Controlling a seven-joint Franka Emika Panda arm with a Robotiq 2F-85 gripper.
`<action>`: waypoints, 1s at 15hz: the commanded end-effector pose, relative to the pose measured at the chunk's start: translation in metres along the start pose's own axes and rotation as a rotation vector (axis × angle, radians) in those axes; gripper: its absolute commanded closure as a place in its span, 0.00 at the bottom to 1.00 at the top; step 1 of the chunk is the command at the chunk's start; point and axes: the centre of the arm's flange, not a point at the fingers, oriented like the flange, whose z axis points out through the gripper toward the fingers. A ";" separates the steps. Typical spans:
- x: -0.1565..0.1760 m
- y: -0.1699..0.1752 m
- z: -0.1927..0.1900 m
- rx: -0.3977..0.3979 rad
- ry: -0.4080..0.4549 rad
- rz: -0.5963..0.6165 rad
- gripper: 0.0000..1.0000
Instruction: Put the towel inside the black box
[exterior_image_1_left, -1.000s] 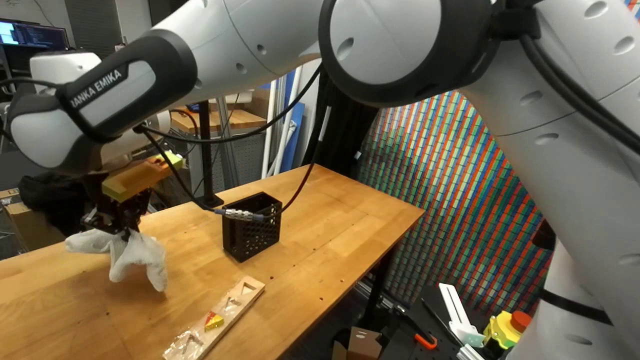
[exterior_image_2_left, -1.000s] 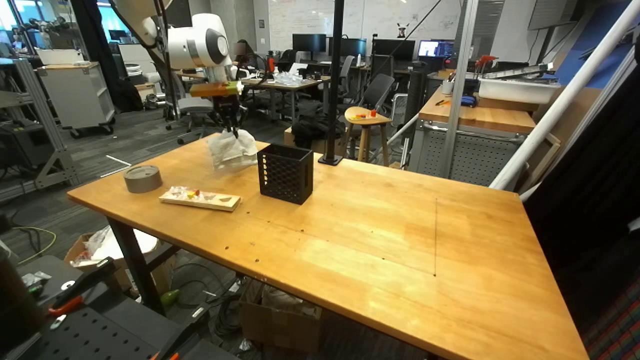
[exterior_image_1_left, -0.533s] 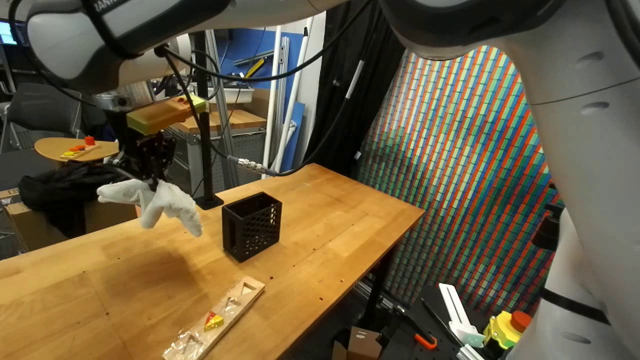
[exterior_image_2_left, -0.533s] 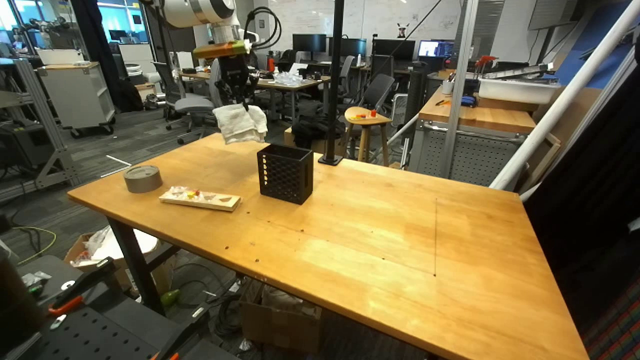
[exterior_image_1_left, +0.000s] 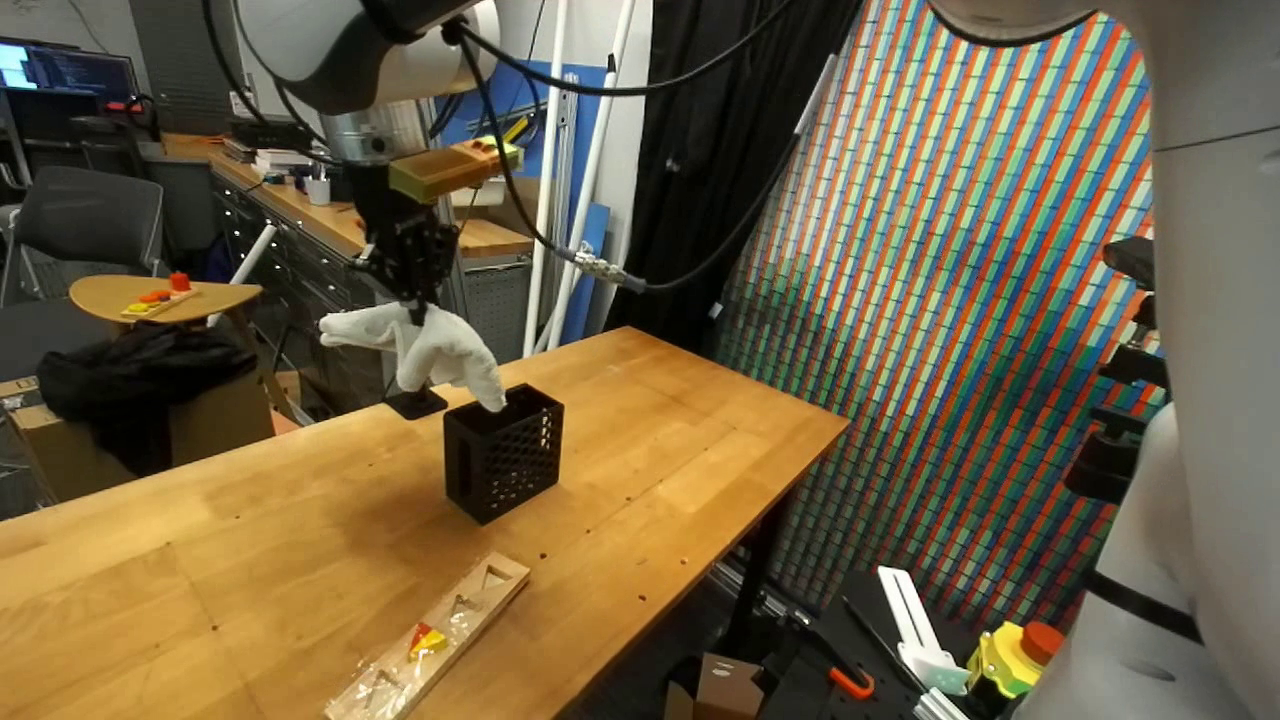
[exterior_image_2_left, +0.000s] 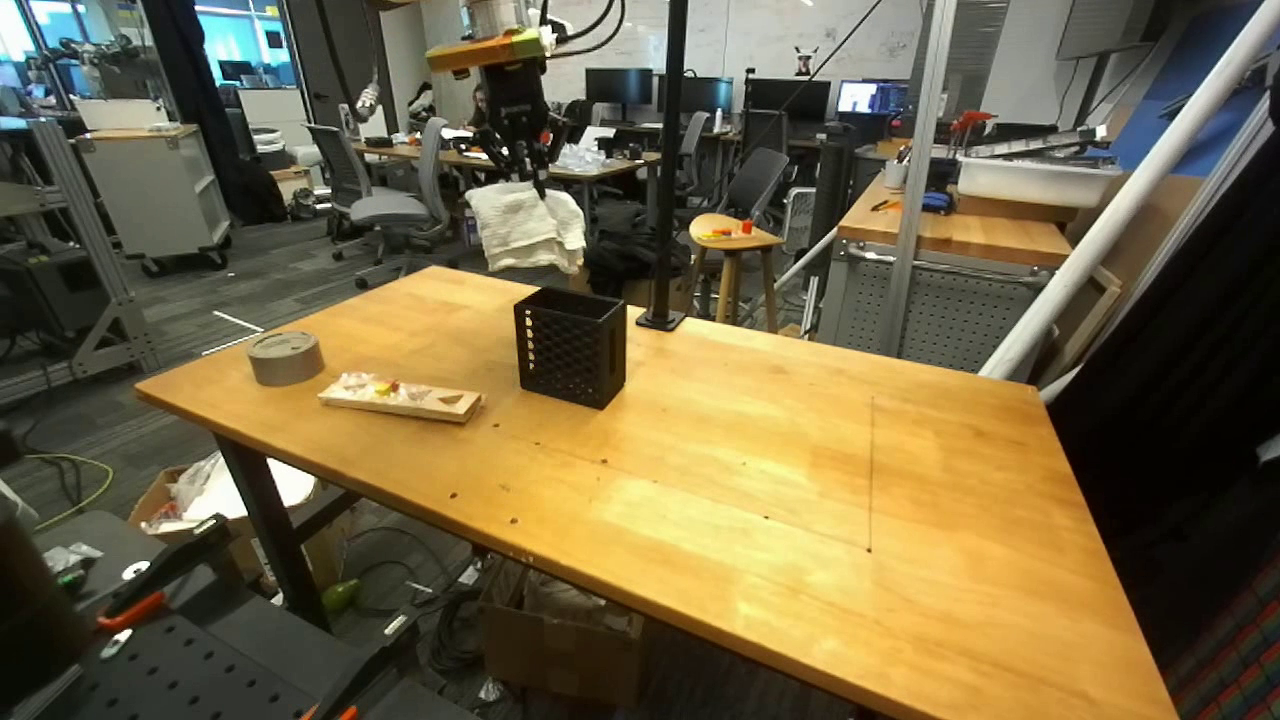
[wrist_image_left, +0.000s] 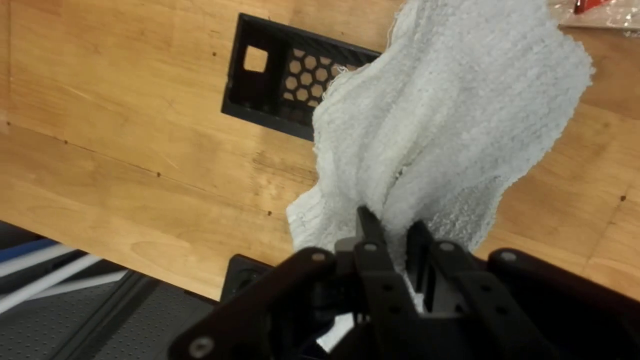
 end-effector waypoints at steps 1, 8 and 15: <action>-0.051 0.033 0.000 -0.006 0.007 -0.011 0.95; -0.066 0.069 0.051 0.032 0.002 -0.084 0.95; -0.051 0.076 0.092 0.083 0.050 -0.160 0.95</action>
